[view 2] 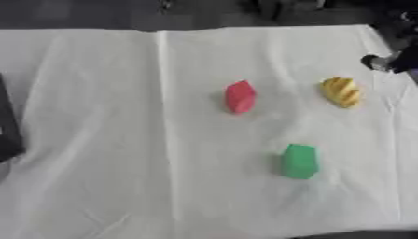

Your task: Pick up the objects with one hand, pass them to the other hand, and then place them into the box on the other side of the table.

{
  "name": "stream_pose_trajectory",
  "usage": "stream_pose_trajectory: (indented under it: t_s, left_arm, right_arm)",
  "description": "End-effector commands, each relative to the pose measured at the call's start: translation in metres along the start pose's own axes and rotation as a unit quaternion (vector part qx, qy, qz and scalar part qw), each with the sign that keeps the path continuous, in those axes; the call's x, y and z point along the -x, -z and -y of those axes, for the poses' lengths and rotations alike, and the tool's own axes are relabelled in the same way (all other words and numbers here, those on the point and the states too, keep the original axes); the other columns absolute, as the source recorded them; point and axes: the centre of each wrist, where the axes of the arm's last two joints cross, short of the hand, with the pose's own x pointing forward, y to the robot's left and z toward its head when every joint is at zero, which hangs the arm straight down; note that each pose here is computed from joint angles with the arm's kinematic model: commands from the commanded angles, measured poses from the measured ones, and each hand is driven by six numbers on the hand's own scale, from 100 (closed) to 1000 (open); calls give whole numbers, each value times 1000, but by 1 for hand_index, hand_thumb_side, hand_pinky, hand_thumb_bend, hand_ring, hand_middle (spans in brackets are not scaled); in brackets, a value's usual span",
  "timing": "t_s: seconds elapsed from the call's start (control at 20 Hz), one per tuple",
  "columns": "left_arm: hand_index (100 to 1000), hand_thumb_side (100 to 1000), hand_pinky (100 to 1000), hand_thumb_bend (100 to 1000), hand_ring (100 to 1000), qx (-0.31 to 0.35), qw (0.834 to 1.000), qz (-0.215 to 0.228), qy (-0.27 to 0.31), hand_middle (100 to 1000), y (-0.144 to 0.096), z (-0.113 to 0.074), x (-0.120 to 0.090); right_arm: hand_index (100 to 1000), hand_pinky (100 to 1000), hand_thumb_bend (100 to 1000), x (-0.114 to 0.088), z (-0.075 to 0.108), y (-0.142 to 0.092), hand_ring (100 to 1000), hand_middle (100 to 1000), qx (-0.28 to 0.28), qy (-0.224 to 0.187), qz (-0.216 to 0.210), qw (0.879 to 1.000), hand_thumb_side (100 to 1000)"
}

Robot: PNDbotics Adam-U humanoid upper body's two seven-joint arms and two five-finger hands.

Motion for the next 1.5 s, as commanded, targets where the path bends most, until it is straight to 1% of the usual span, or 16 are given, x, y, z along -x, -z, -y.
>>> stream_pose_trajectory:
  t_s: [0.05,0.15,0.35,0.6,0.9,1.2,1.5]
  left_arm:
    - [755,793,896,100,826,11,1000,22,10,723,5,-3,-13]
    - [755,790,896,100,826,15,999,28,13,724,6,-3,-16]
    - [755,787,895,100,827,23,999,37,16,724,8,-3,-21]
    - [755,785,895,100,827,30,998,44,16,724,10,-1,-26]
    - [755,783,895,100,828,35,998,48,14,724,11,0,-29]
    - [755,782,895,100,829,38,998,54,10,725,10,1,-32]
    - [755,782,895,100,829,42,997,60,4,725,10,3,-35]
  right_arm:
    - [938,916,370,6,20,-2,913,980,5,-26,-16,1000,167]
    - [943,917,373,9,20,1,913,984,-4,-27,-18,999,154]
    - [949,913,371,15,20,6,912,988,-17,-21,-21,999,171]
    - [953,909,385,15,17,11,906,986,-25,-23,-19,999,177]
    - [952,898,393,15,10,18,893,983,-23,-12,-21,999,187]
    - [947,895,404,20,1,25,887,975,-23,-11,-38,999,189]
    - [941,890,403,28,-6,31,882,971,-9,-4,-55,998,180]
